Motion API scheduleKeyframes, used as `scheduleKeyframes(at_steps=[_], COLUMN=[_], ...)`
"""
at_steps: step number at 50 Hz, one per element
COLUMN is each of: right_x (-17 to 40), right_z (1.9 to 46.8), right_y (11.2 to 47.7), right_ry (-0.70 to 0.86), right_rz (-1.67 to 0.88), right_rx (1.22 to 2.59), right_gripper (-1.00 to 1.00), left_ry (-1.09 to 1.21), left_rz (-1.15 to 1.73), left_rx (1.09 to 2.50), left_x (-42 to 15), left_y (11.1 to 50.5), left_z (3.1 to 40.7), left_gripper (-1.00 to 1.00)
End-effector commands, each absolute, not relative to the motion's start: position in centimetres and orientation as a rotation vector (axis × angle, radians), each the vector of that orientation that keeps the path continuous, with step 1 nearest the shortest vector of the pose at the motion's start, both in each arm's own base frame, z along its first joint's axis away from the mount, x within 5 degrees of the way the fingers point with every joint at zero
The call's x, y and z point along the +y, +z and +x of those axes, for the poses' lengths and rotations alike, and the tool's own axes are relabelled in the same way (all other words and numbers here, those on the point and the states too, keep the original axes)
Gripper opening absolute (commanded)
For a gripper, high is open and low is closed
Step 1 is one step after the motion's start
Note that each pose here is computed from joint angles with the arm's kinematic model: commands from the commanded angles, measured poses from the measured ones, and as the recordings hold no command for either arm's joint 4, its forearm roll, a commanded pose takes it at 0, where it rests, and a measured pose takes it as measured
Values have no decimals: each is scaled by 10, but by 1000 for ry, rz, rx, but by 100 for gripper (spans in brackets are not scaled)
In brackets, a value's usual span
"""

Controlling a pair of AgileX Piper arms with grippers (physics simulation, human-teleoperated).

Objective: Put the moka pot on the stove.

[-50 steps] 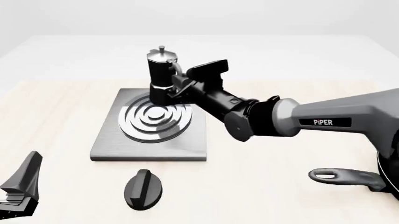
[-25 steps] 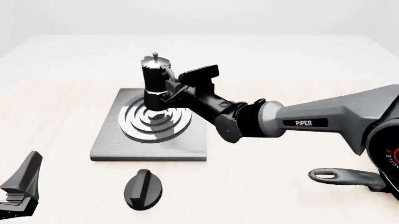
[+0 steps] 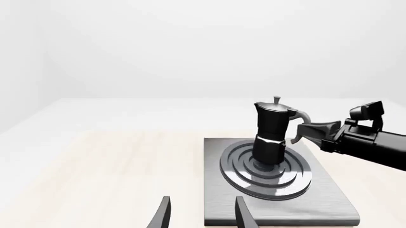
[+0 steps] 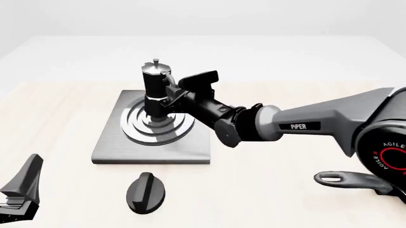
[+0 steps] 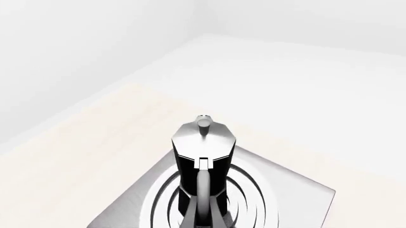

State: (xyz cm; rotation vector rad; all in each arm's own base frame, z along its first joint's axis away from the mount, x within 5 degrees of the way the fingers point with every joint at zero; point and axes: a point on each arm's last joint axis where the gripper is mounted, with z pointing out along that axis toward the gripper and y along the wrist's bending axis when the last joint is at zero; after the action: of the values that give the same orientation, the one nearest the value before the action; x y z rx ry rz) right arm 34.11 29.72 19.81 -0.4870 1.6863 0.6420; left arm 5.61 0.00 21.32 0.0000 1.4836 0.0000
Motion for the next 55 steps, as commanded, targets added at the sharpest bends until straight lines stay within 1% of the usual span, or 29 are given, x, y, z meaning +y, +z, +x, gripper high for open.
scheduleKeyframes(at_steps=[1, 55], right_x=[298, 300], right_z=[343, 344], right_y=[204, 190], right_ry=[654, 668], right_rz=[-474, -461], right_rx=[1669, 1693], right_gripper=[-100, -100], left_ry=[0, 0], left_rz=[0, 0], left_rx=[1484, 1484], left_x=[0, 0], left_y=[213, 213], left_z=[56, 56], left_gripper=[100, 100])
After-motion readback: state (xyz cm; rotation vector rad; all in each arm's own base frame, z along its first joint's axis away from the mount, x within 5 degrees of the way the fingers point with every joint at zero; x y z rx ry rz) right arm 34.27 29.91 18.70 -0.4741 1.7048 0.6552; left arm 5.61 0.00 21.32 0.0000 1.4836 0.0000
